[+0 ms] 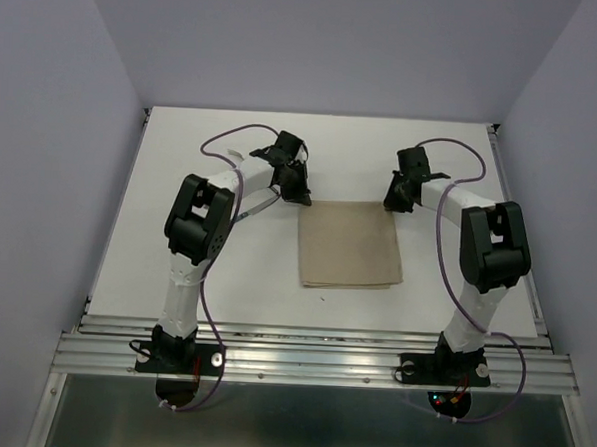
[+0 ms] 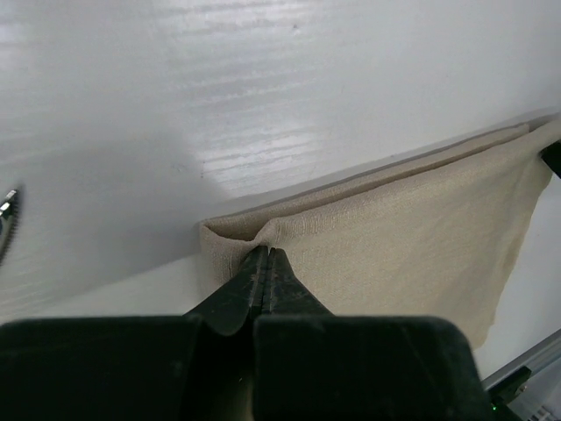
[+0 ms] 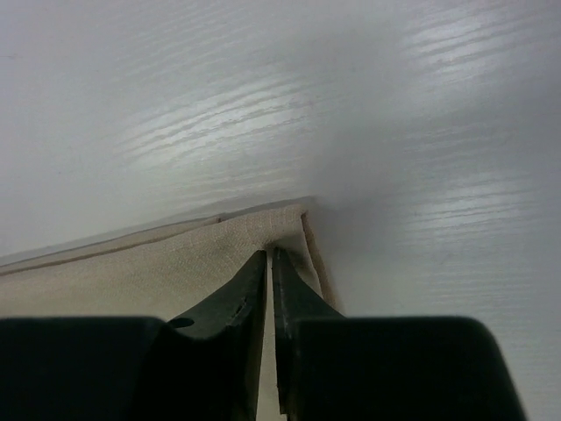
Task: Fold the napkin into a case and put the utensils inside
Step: Pick up the top corner of the square-folded napkin from the center of the board.
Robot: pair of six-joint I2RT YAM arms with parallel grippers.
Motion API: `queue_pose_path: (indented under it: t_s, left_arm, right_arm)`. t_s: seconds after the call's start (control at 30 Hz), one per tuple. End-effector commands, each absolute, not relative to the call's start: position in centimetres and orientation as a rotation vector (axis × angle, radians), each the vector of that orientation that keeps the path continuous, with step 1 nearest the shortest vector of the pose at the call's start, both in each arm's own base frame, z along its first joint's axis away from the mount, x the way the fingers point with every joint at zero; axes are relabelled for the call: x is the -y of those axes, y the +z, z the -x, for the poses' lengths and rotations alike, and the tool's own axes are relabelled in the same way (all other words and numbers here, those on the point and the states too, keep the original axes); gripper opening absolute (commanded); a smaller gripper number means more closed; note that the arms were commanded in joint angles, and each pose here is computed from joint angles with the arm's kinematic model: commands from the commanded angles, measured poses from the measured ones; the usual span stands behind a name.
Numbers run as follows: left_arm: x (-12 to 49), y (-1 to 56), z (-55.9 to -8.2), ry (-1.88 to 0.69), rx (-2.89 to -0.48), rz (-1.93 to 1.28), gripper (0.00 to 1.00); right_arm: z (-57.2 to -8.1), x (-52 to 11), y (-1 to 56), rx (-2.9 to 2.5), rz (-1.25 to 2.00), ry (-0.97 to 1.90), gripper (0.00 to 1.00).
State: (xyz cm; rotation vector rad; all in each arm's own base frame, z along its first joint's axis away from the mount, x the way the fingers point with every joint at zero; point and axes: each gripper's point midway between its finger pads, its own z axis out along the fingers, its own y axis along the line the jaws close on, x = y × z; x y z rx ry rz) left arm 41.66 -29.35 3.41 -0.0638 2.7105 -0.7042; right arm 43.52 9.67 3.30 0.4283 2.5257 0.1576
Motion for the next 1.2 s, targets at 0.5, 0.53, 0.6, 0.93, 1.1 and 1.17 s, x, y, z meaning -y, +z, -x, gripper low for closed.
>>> queue_pose_path:
  t_s: [0.5,0.53,0.6,0.93,1.1,1.17]
  left_arm:
    - [29.2,10.9,-28.7,-0.819,-2.610,-0.091,0.00]
    - [29.4,9.8,-27.0,-0.818,-2.645,-0.094,0.00]
    - [29.3,9.1,-25.5,-0.819,-2.660,-0.092,0.00]
    - [29.3,9.4,-24.5,-0.833,-2.647,-0.068,0.02]
    - [29.4,9.5,-24.6,-0.836,-2.644,-0.071,0.05]
    - [29.5,9.5,-24.7,-0.836,-2.644,-0.071,0.05]
  right_arm:
    - [-27.5,-9.5,7.5,-2.547,-0.609,0.406,0.33]
    - [-26.6,-9.7,7.1,-2.564,-0.622,0.406,0.34]
    - [-25.1,-9.2,6.3,-2.571,-0.674,0.388,0.34]
    - [-22.9,-9.2,3.7,-2.670,-0.650,0.345,0.36]
    - [-22.5,-9.5,3.0,-2.695,-0.626,0.354,0.36]
    - [-22.4,-9.5,2.8,-2.698,-0.627,0.353,0.36]
